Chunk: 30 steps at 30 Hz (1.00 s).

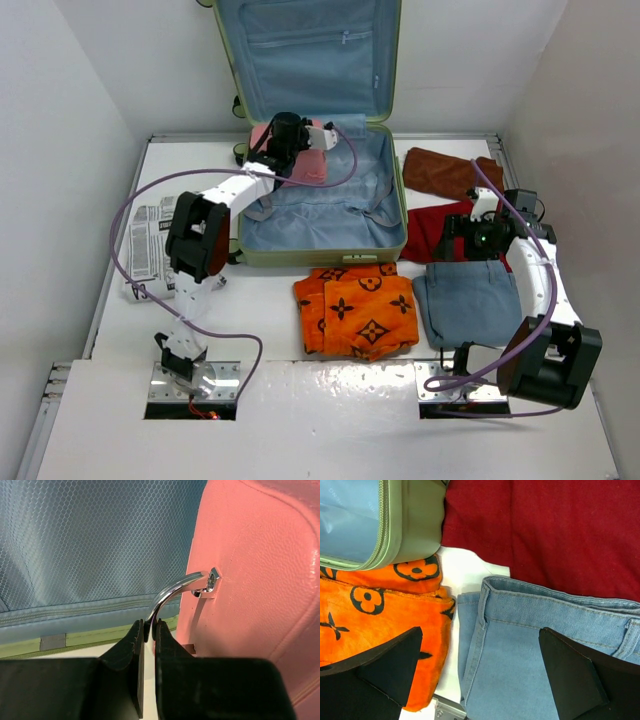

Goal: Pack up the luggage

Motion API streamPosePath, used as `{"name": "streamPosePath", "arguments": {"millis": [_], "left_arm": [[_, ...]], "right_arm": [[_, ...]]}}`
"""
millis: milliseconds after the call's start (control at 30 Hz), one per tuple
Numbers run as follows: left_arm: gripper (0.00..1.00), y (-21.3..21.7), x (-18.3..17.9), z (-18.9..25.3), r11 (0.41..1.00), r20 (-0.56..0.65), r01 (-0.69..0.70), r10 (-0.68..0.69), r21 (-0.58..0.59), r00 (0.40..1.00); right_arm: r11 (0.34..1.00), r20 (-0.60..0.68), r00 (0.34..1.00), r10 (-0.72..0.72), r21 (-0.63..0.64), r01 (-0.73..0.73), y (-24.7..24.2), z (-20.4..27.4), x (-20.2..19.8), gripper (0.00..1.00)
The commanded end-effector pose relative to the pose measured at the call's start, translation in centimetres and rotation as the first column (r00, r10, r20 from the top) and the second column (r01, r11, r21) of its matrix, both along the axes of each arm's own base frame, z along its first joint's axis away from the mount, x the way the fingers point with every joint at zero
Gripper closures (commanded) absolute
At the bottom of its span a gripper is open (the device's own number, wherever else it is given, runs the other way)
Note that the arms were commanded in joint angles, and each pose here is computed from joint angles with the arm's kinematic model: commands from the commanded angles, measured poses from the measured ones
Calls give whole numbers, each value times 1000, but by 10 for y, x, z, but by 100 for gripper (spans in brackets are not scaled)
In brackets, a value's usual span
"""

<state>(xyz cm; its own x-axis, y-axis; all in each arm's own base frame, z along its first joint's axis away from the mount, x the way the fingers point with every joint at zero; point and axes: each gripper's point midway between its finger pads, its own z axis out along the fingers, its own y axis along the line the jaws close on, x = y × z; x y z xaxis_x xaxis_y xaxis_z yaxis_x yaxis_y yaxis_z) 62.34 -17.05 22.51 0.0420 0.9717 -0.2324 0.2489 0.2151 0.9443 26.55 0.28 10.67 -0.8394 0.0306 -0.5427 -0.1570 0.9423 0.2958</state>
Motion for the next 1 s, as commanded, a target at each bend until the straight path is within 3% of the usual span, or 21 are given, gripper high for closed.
{"name": "streamPosePath", "arguments": {"millis": [0,33,67,200,367,633,800,833,933,967], "left_arm": [[91,17,-13,13,999,5,-51,51,-13,999],[86,16,-16,19,999,11,-42,43,-33,999],[74,18,-21,10,999,-18,-46,45,-30,999],[53,11,-31,7,999,-39,-15,13,-39,999],[50,7,-41,10,996,-73,-15,9,-84,997],[49,-16,-86,45,954,-131,138,-177,-264,975],[58,-11,-108,101,863,-86,145,-212,-484,974],[75,-4,-102,106,849,-84,120,-189,-514,978],[96,9,-73,113,804,-119,29,-123,-594,985],[99,11,-64,111,794,-135,7,-111,-608,985]], "right_arm": [[1000,57,998,11,-9,-10,-2,17,12,0],[1000,56,998,14,-12,-13,-2,17,11,0],[1000,57,998,10,-10,-10,-3,18,12,0],[1000,62,998,11,-9,-11,-2,19,12,0],[1000,64,998,13,-7,-12,-1,20,11,0],[1000,76,997,12,-9,-12,-1,21,10,0],[1000,74,997,15,9,-16,2,21,10,1],[1000,80,997,14,11,-15,2,22,12,3],[1000,81,997,13,20,-14,3,21,15,4],[1000,71,997,11,29,-13,4,19,15,5]]}}
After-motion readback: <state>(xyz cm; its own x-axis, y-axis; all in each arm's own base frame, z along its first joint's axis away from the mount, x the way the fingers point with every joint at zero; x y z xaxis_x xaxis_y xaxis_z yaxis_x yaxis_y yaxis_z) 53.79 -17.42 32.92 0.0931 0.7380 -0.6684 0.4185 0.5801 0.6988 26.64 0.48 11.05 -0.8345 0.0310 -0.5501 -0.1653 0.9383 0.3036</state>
